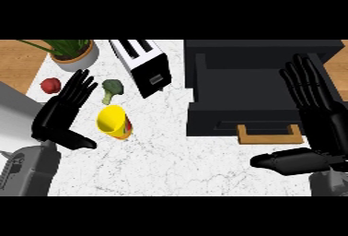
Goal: Pick up the cup, place it into the drawer and close the drawer
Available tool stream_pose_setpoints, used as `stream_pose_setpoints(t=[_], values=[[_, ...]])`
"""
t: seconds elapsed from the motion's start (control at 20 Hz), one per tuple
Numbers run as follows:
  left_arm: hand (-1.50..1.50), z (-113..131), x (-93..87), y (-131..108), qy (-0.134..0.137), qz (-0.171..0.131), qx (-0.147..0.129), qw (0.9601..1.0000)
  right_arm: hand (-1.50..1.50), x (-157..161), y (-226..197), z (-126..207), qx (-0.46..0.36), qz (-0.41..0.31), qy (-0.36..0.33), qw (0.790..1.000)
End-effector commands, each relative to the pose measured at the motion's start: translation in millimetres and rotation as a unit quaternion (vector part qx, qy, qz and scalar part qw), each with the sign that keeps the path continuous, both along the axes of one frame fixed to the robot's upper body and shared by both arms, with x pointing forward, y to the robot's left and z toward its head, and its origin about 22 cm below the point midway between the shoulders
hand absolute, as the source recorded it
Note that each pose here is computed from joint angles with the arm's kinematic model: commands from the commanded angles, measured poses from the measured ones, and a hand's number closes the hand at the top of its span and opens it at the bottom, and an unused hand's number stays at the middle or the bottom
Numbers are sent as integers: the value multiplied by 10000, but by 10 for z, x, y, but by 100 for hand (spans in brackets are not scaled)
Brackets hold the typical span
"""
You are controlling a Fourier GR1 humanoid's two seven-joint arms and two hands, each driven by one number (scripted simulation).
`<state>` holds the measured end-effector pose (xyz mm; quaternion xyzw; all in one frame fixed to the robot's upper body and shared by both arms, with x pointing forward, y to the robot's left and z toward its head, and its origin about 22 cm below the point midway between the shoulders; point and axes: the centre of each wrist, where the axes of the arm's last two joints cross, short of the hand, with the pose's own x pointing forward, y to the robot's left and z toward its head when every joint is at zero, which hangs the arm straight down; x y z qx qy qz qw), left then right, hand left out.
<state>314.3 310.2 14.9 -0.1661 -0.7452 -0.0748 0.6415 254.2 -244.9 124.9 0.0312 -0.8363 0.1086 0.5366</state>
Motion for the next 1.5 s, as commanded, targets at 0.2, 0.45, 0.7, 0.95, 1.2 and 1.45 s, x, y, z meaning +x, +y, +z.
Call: stream_pose_setpoints(t=[0.2, 0.45, 0.7, 0.95, 1.2, 1.45], values=[[-150, -583, 17, 172, 370, 236, 279, 9986, -150, 66, -1, 45, -61, 19, -64, 10000], [-150, -820, 61, 292, 495, 354, 316, 9976, -150, 75, 5, 262, -25, 28, -5, 10000], [-150, -1077, -9, 229, 452, 517, 577, 9960, -150, 125, 64, 226, -24, -43, -81, 10000], [-150, -1195, -173, 404, 450, 499, 354, 9971, -150, 166, -134, 222, -138, 43, -73, 9999], [-150, -1348, -221, 162, 286, 634, 431, 9966, -150, 47, 26, 240, -42, 23, -40, 10000], [-150, -1288, -209, 297, 180, 476, 232, 9984, -150, 183, 35, 141, -10, 86, -78, 9999]])
